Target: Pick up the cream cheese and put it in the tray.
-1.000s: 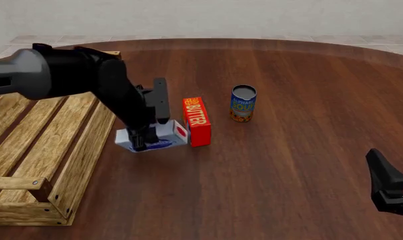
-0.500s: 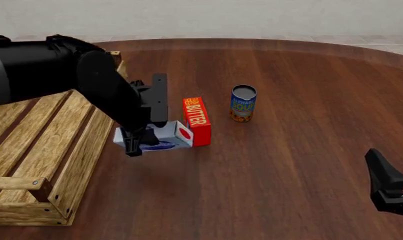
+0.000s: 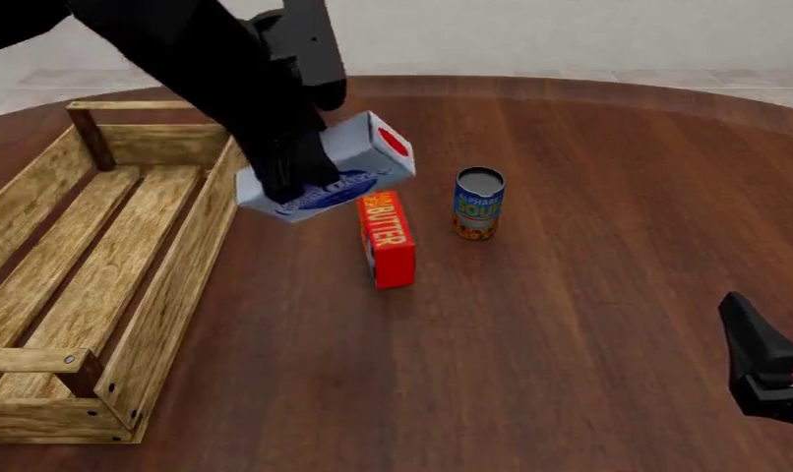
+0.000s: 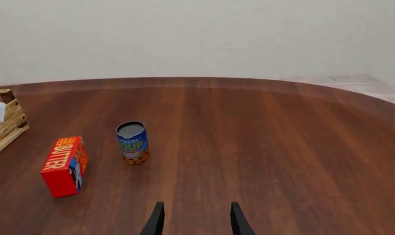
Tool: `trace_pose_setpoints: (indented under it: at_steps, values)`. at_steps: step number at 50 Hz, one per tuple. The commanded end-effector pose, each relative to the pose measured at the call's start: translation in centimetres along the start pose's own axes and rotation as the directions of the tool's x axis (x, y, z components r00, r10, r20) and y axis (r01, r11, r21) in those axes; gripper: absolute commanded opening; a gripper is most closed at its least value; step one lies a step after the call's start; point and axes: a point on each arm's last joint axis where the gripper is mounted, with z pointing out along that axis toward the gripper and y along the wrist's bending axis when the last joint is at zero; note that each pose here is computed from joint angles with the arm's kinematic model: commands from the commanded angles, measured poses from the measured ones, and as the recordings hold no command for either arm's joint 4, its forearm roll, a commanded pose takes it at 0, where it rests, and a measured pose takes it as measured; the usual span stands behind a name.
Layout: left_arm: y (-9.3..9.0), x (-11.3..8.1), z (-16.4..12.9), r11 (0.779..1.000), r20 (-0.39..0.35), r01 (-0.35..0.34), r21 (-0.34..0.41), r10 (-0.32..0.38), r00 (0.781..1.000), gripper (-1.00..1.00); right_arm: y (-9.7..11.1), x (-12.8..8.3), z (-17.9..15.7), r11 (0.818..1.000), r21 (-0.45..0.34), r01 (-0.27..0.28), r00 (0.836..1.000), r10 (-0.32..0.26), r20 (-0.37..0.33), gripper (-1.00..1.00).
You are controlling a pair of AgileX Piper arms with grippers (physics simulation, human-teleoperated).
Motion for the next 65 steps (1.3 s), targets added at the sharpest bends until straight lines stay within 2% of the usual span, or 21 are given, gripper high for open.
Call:
trace_pose_setpoints:
  at_steps: [1,3,4,9,10,11,18,26,29,31,34,39,42,45,48,52,54,55,56,57,65]
  values:
    - [4.0,0.7,-1.6,0.982,0.004,0.168,-0.082,-0.169,0.986,-1.0,0.0,0.0,-0.1,1.0,0.003,-0.004,1.0,0.004,0.003,1.0]
    - [2.6,0.1,-2.4,0.987,0.039,0.138,-0.08,-0.135,0.99,-1.0,0.0,0.0,-0.1,1.0,0.003,-0.006,1.0,0.006,0.003,1.0]
    - [3.4,0.1,-2.7,0.972,0.057,0.215,-0.099,-0.21,0.976,-1.0,0.0,0.0,-0.1,1.0,0.005,-0.005,1.0,0.005,0.004,1.0]
    - [4.4,2.1,-3.0,0.949,0.071,0.274,-0.155,-0.266,0.961,-1.0,-0.2,-0.1,-0.3,1.0,0.024,-0.006,1.0,0.006,0.014,1.0]
    - [5.9,3.0,-3.6,0.911,0.091,0.364,-0.196,-0.353,0.931,-1.0,-0.3,-0.1,-0.3,0.999,0.035,-0.005,1.0,0.004,0.014,1.0]
    - [6.5,3.5,-3.7,0.891,0.089,0.406,-0.204,-0.396,0.914,-1.0,-0.3,-0.1,-0.3,0.999,0.034,-0.002,1.0,0.002,0.011,1.0]
    - [3.7,3.5,-8.0,0.88,0.16,0.43,-0.204,-0.403,0.901,-1.0,-0.3,-0.1,-0.3,0.999,0.041,0.001,1.0,-0.001,0.015,1.0]
    - [3.0,4.6,-10.1,0.867,0.177,0.441,-0.233,-0.408,0.896,-1.0,-0.3,-0.1,-0.4,0.999,0.038,-0.003,1.0,0.002,0.02,1.0]
    - [4.2,6.2,-9.6,0.849,0.151,0.448,-0.28,-0.422,0.894,-1.0,-0.3,-0.1,-0.4,0.999,0.039,-0.003,1.0,0.002,0.018,1.0]
    - [4.4,6.6,-9.3,0.82,0.151,0.503,-0.272,-0.479,0.864,-1.0,-0.3,-0.1,-0.3,0.999,0.041,-0.003,1.0,0.003,0.015,1.0]
    - [4.2,7.3,-9.1,0.804,0.145,0.526,-0.276,-0.506,0.85,-1.0,-0.3,0.0,-0.2,0.999,0.045,-0.003,1.0,0.003,0.01,1.0]
    - [4.0,8.5,-8.7,0.797,0.135,0.526,-0.296,-0.511,0.849,-1.0,-0.3,0.0,-0.1,0.999,0.046,-0.001,1.0,0.0,0.006,1.0]
    - [5.0,9.6,-8.2,0.753,0.136,0.576,-0.319,-0.565,0.814,-1.0,-0.4,-0.1,-0.3,0.999,0.052,0.0,1.0,-0.001,0.014,1.0]
    - [4.4,10.0,-7.7,0.752,0.132,0.58,-0.314,-0.57,0.811,-1.0,-0.4,-0.1,-0.4,0.999,0.051,-0.001,1.0,0.0,0.02,1.0]
    - [5.6,11.4,-6.8,0.705,0.111,0.626,-0.332,-0.63,0.768,-1.0,-0.4,-0.1,-0.5,0.999,0.05,-0.003,1.0,0.002,0.022,1.0]
    - [5.7,12.1,-6.3,0.688,0.097,0.644,-0.334,-0.654,0.75,-1.0,-0.4,-0.1,-0.4,0.999,0.051,-0.003,1.0,0.002,0.018,1.0]
    - [5.4,13.0,-5.6,0.692,0.067,0.639,-0.336,-0.659,0.749,-1.0,-0.4,-0.1,-0.3,0.999,0.053,-0.004,1.0,0.003,0.015,1.0]
    - [5.1,13.0,-5.7,0.706,0.067,0.622,-0.339,-0.642,0.764,-1.0,-0.4,-0.1,-0.3,0.999,0.053,-0.003,1.0,0.002,0.014,1.0]
    - [5.4,13.2,-5.7,0.696,0.069,0.629,-0.346,-0.65,0.757,-1.0,-0.4,-0.1,-0.3,0.999,0.054,-0.004,1.0,0.003,0.013,1.0]
    - [6.3,14.0,-5.5,0.664,0.066,0.655,-0.361,-0.683,0.728,-1.0,-0.4,-0.1,-0.3,0.999,0.054,-0.004,1.0,0.004,0.012,1.0]
    - [6.0,15.7,-4.8,0.639,0.044,0.671,-0.375,-0.711,0.702,-1.0,-0.4,-0.1,-0.3,0.998,0.055,-0.007,1.0,0.006,0.013,1.0]
